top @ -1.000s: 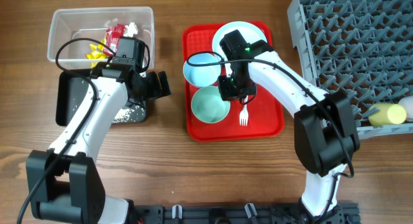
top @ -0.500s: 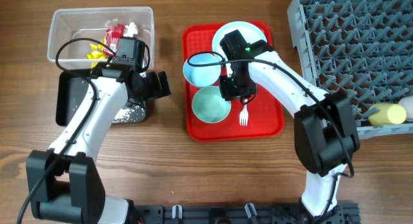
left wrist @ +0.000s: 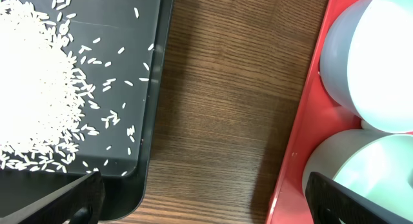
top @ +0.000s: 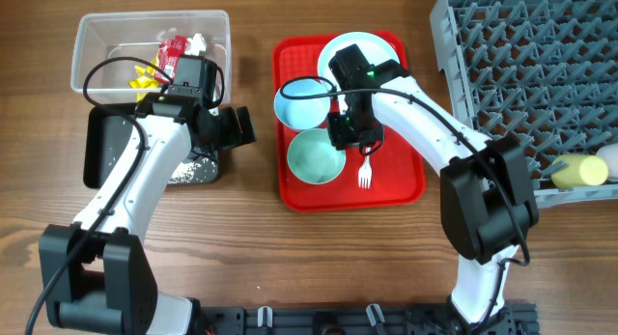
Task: Sort waste into correct bins and load items into the dishwasher rack
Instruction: 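Grasp the green bowl rim with the right gripper and lift, then carry the green bowl into the grey rack and release it, then reach the right gripper to the blue bowl and grasp its rim, then carry the blue bowl into the grey rack and release it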
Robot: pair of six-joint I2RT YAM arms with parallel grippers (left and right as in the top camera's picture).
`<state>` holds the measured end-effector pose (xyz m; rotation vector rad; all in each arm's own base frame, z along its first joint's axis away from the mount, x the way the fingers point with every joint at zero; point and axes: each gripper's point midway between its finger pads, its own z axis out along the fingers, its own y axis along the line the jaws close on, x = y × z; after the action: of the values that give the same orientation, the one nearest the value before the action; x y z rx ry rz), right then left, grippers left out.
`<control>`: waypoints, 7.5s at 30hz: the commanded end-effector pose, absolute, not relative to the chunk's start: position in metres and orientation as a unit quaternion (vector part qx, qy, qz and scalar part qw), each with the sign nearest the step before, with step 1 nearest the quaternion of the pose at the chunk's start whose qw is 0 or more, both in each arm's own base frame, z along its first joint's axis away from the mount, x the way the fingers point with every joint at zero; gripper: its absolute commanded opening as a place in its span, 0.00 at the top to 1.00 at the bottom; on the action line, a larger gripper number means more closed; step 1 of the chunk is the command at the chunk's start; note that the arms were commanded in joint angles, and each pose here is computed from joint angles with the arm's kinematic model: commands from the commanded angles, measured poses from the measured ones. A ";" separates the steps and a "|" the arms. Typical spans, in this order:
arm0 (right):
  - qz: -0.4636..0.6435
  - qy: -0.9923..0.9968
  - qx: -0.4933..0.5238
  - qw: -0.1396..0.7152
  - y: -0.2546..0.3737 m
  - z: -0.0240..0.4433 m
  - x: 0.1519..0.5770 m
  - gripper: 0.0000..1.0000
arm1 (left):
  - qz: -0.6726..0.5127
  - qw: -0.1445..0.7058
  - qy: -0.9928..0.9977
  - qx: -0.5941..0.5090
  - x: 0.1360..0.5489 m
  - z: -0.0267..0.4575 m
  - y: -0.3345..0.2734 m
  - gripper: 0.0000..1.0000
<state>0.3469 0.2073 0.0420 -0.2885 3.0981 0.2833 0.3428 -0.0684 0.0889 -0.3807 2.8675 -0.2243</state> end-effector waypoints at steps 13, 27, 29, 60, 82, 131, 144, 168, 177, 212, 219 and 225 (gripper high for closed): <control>-0.035 0.993 -0.068 0.091 0.153 0.103 0.376 0.96 | -0.082 0.115 0.981 -0.135 0.341 0.087 -0.071 0.00; -0.346 0.809 0.135 0.456 -0.040 0.353 0.461 0.96 | -0.082 0.115 0.981 -0.135 0.341 0.087 -0.071 0.00; -0.379 0.789 0.125 0.468 -0.056 0.363 0.480 0.96 | -0.082 0.115 0.981 -0.135 0.341 0.087 -0.071 0.00; -0.494 0.807 0.043 0.321 -0.149 0.184 0.569 0.96 | -0.082 0.115 0.981 -0.135 0.341 0.087 -0.071 0.00; -0.475 0.826 -0.002 0.304 -0.110 0.146 0.577 0.95 | -0.082 0.115 0.981 -0.135 0.341 0.087 -0.071 0.00; 0.188 0.952 -0.046 0.239 0.231 0.145 0.475 0.31 | -0.082 0.115 0.981 -0.135 0.341 0.087 -0.071 0.00; 0.134 0.983 -0.029 0.124 0.231 0.059 0.438 0.63 | -0.082 0.115 0.981 -0.135 0.341 0.087 -0.071 0.00; -0.066 0.951 0.016 0.302 0.126 0.179 0.447 0.96 | -0.082 0.115 0.981 -0.135 0.341 0.087 -0.071 0.00; -0.371 0.809 0.208 0.407 -0.070 0.329 0.395 0.96 | -0.082 0.115 0.981 -0.135 0.341 0.087 -0.071 0.00; -0.570 0.772 -0.097 0.265 -0.194 0.231 0.553 0.96 | -0.080 0.115 0.981 -0.133 0.341 0.087 -0.070 0.00; -0.582 0.761 -0.178 0.224 -0.219 0.229 0.555 0.96 | -0.080 0.116 0.981 -0.133 0.341 0.087 -0.070 0.00; -0.567 0.760 -0.214 0.233 -0.220 0.217 0.564 0.96 | -0.080 0.116 0.981 -0.133 0.341 0.087 -0.070 0.00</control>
<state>0.5514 -0.2269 0.2309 -0.4713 2.1026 -1.5895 0.3432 -0.0684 0.0888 -0.3805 2.8659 -0.2244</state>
